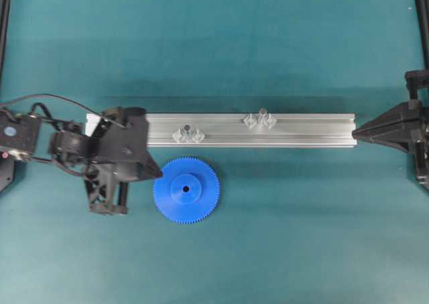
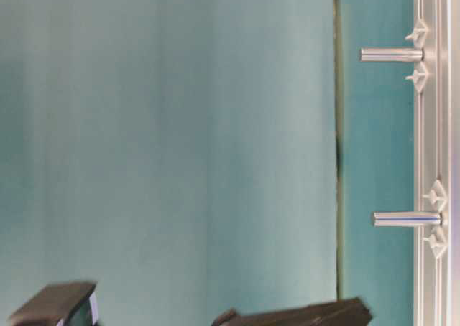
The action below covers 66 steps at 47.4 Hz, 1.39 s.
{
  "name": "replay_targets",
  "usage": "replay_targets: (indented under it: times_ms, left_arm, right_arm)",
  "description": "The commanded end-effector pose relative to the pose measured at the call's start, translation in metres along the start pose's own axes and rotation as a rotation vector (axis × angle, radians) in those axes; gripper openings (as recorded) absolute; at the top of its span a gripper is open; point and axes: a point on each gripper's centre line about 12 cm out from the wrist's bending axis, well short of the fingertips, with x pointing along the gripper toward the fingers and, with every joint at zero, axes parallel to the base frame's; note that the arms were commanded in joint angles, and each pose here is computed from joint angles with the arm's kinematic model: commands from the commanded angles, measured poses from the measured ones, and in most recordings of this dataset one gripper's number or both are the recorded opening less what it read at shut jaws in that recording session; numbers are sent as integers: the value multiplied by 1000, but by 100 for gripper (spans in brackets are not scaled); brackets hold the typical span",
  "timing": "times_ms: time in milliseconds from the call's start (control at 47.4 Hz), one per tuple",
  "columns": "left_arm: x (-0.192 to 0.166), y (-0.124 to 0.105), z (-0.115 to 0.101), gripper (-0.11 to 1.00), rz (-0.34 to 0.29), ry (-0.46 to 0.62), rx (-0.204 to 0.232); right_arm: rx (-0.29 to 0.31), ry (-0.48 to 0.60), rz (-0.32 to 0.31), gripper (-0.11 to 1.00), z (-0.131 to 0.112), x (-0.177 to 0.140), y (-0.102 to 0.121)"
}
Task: Find the location of the shaft and insert the large gear.
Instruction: 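Lower the left gripper over the gear hub and close on it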
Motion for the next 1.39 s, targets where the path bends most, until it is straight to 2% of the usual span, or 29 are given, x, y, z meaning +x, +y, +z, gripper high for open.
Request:
replay_targets:
  times_ms: [0,169,253,316,506,548,612,970,1371]
  left_arm:
    - [4,-3,10,0,-6,-4,9]
    - [15,-5,8,0,-8,23,12]
    - [20,-5,9,7,-8,33,13]
    - [25,-5,8,19,-8,42,13]
    - [41,-5,9,74,-5,63,11]
    - [45,-5,11,84,-5,65,11]
    - [52,-6,14,93,-5,72,12]
    - [91,-4,3,95,10,225,3]
    - [97,0,-7,95,20,282,-6]
  right_arm:
    - [11,-14,1,0,9,-2,1]
    - [13,-9,1,0,8,-3,1]
    - [13,-2,0,0,6,-3,1]
    - [13,3,-1,0,6,-3,1]
    - [13,-2,0,0,6,-5,1]
    - [13,-2,0,0,6,-6,1]
    - [13,0,0,0,6,-7,1]
    - [12,5,0,0,3,-12,0]
    - [13,4,-1,0,1,-12,0]
